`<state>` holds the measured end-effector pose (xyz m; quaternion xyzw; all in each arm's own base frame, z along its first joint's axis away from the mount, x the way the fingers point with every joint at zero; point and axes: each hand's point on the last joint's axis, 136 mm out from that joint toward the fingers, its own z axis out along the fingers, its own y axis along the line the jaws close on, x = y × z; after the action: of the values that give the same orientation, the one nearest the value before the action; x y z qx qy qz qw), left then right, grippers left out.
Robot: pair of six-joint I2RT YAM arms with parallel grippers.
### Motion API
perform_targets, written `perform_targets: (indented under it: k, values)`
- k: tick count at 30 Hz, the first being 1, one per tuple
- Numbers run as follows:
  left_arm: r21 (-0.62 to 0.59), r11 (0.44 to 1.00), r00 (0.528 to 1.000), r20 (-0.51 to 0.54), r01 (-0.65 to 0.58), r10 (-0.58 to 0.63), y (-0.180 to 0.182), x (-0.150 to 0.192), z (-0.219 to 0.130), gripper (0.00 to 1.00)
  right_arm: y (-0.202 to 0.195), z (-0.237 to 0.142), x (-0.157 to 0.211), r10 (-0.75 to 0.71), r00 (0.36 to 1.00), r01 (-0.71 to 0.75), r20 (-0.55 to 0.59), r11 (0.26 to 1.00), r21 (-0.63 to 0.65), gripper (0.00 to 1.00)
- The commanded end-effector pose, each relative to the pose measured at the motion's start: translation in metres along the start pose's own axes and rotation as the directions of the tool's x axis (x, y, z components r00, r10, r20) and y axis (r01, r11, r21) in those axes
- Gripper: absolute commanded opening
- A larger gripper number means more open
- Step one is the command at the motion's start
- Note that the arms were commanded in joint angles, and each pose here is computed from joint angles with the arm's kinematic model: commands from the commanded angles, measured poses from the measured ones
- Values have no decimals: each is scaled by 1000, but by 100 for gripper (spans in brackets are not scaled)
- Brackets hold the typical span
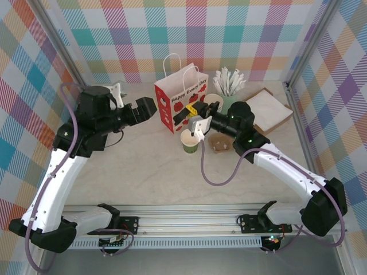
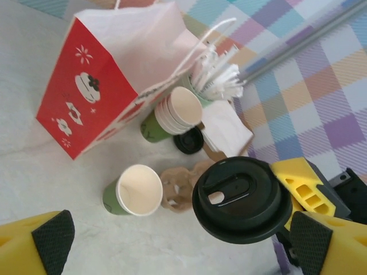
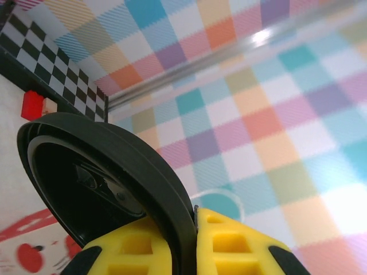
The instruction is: Pack the takeout coffee
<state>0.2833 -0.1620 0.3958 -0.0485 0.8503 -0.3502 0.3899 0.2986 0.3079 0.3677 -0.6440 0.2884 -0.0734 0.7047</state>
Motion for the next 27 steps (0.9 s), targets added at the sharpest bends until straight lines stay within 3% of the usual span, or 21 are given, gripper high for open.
perform_targets:
  k: [1, 3, 8, 11, 17, 27]
  values:
    - [122, 992, 976, -219, 27, 1, -16, 30, -6, 96, -26, -16, -49, -404, 894, 384, 194, 914, 133, 0]
    - [159, 987, 958, -285, 28, 18, -22, 39, -6, 94, -29, -20, -61, -500, 835, 467, 228, 864, 187, 0]
    - [267, 963, 921, -383, 41, 67, -36, 55, -5, 89, -39, -32, -85, -564, 768, 508, 305, 825, 245, 0]
    - [328, 943, 909, -409, 64, 81, -46, 58, -5, 76, -41, -35, -94, -552, 763, 488, 337, 833, 260, 0]
    - [409, 907, 890, -444, 98, 104, -56, 64, -5, 69, -41, -32, -103, -554, 752, 472, 356, 831, 296, 0]
    - [434, 894, 871, -475, 110, 123, -53, 71, 3, 52, -39, -30, -112, -530, 755, 443, 386, 847, 296, 0]
